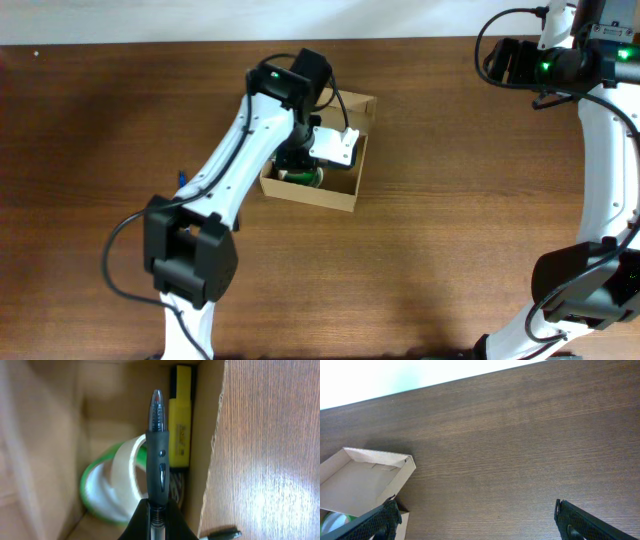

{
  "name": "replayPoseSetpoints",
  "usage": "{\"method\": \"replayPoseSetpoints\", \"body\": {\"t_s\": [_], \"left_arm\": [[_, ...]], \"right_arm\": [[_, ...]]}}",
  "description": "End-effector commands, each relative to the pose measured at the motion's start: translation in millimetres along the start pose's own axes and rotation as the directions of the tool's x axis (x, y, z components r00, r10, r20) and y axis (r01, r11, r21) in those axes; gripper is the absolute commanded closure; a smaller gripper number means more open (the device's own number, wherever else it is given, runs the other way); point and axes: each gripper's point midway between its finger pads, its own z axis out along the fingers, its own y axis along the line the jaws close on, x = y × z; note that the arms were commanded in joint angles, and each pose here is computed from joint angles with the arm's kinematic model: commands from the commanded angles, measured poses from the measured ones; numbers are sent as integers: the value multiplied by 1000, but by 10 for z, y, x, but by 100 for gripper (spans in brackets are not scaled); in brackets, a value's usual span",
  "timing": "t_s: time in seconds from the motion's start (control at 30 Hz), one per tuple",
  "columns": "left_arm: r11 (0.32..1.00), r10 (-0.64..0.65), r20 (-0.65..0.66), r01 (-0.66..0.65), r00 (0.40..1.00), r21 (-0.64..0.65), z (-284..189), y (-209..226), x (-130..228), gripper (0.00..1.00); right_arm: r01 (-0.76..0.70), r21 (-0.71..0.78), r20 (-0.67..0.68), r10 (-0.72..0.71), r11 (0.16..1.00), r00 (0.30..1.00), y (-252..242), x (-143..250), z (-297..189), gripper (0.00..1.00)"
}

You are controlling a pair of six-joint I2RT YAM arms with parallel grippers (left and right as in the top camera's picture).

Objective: Pack container
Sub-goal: 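Carry the black pen into the box and release it, then move the left gripper back to the blue pen and grasp it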

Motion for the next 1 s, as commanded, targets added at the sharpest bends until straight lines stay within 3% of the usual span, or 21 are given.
{"method": "replayPoseSetpoints", "body": {"t_s": [0.0,0.17,0.4,0.43,0.5,0.7,0.83,0.97], "left_arm": [[998,45,12,-46,999,48,179,-34,-100,99],[995,44,3,-44,999,85,326,-65,-110,99],[999,-30,-12,31,999,43,328,12,-151,96],[998,-43,-13,44,999,41,318,10,-159,72],[998,-49,-13,50,999,37,292,1,-174,48],[999,-33,-23,33,999,-27,85,56,-206,46],[992,-55,-5,54,998,-113,-238,125,-234,61],[961,-126,-14,119,992,-248,-694,229,-120,61]], "right_arm": [[0,-5,40,0,1000,999,33,-92,-142,1],[0,-5,40,0,1000,999,33,-92,-142,1],[1,-5,40,-1,1000,999,33,-92,-142,1],[0,-5,40,0,1000,999,33,-92,-142,1],[0,-5,40,0,1000,999,33,-92,-142,1],[0,-5,40,0,1000,999,33,-92,-142,1],[0,-5,40,0,1000,999,33,-92,-142,1],[0,-5,40,0,1000,999,33,-92,-142,1]]}}
